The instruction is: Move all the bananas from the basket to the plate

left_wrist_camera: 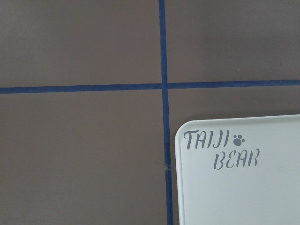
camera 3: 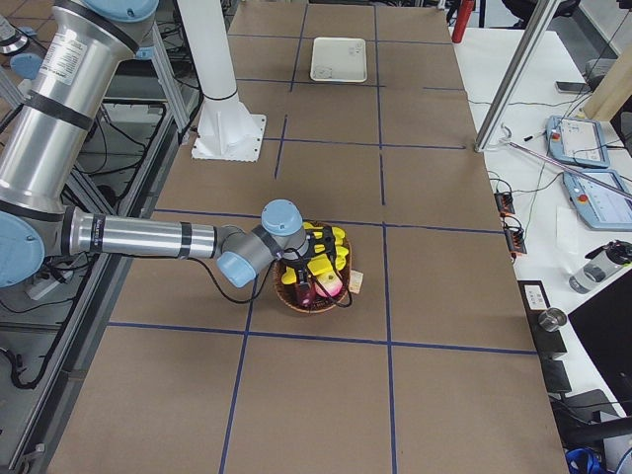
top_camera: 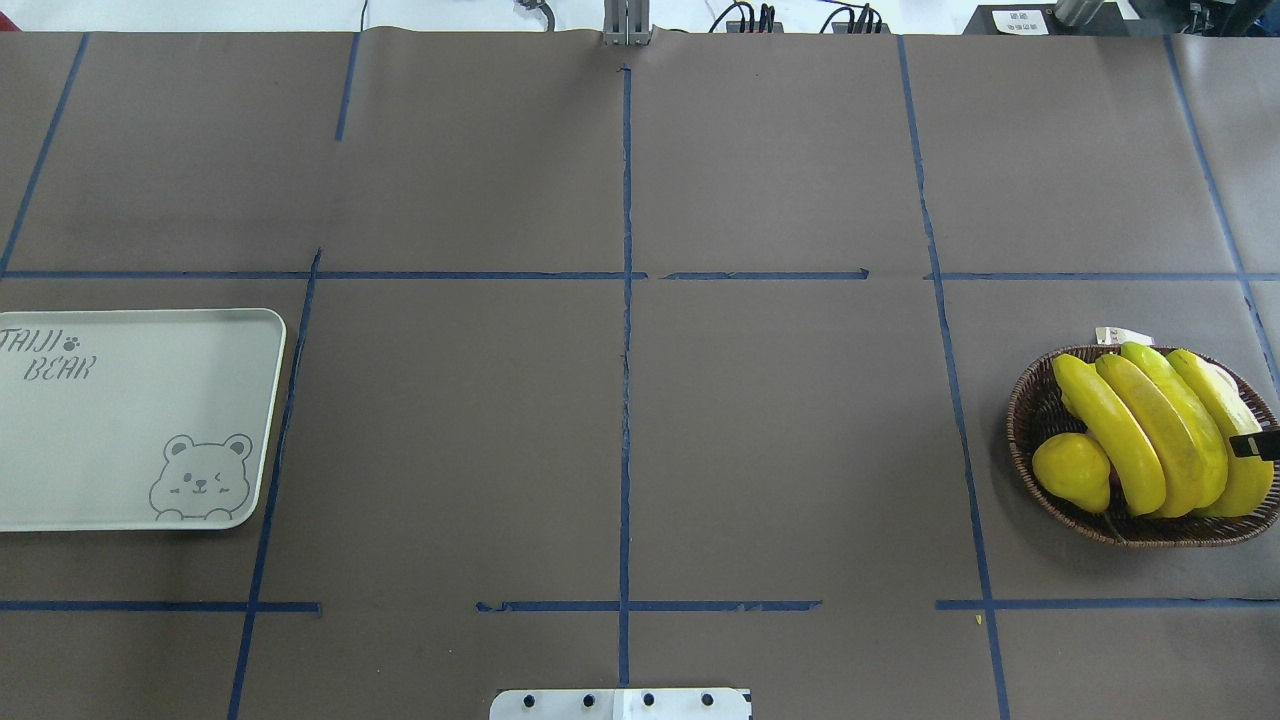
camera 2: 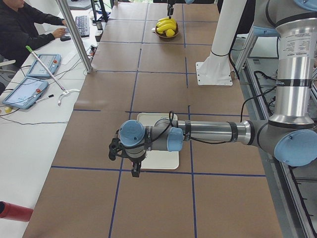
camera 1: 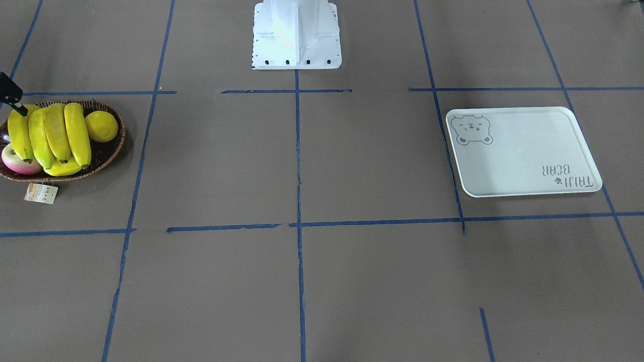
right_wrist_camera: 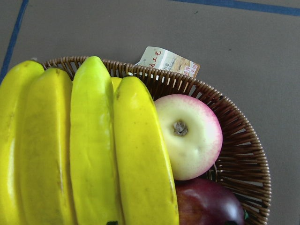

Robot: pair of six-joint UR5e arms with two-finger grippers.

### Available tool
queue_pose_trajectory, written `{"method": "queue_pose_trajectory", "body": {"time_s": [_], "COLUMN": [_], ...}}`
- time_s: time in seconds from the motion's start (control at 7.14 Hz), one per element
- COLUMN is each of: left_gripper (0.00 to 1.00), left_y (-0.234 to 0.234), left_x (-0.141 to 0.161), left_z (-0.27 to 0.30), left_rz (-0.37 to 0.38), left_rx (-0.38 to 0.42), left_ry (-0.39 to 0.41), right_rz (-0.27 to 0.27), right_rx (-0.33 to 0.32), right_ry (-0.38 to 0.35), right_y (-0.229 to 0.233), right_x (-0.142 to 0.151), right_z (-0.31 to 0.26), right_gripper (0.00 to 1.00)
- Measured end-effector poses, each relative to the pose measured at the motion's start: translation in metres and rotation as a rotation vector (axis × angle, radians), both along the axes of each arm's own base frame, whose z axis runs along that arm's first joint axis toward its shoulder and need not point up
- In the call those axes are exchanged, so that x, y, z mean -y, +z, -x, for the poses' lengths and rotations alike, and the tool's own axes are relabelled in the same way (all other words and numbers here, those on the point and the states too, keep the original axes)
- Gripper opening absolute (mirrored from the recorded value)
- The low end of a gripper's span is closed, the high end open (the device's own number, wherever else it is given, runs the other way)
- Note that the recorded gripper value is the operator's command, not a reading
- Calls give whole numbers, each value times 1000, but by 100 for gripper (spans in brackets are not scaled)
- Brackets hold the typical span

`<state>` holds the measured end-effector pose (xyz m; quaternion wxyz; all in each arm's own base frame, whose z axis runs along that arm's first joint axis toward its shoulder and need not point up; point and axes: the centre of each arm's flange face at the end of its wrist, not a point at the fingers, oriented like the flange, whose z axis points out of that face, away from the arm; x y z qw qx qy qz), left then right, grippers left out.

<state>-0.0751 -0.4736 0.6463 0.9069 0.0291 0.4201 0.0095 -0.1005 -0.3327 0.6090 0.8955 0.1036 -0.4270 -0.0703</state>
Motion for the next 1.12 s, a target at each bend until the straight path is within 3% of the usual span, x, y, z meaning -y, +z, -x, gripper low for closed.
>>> {"method": "queue_pose_trajectory", "body": {"time_s": [0.28,0.56,0.98,1.12], "left_gripper": [100,100,100,100], "left_y": [1,1,0,-1], "left_x": [0,0,0,0], "left_z": [0,0,0,0], "left_rz": [1,0,-4,-6], "left_rx": [0,0,0,0], "left_ry": [1,1,3,3], "right_rz": [-4,-4,-4,-3], "right_rx": [1,1,-5,-3], "right_ry": [-28,-41,-55,-63], "right_y": [1,1,8,10], "right_x": [-2,-4,-6,-7], "right_z": [7,11,11,10], "right_gripper": [72,62,59,41]}}
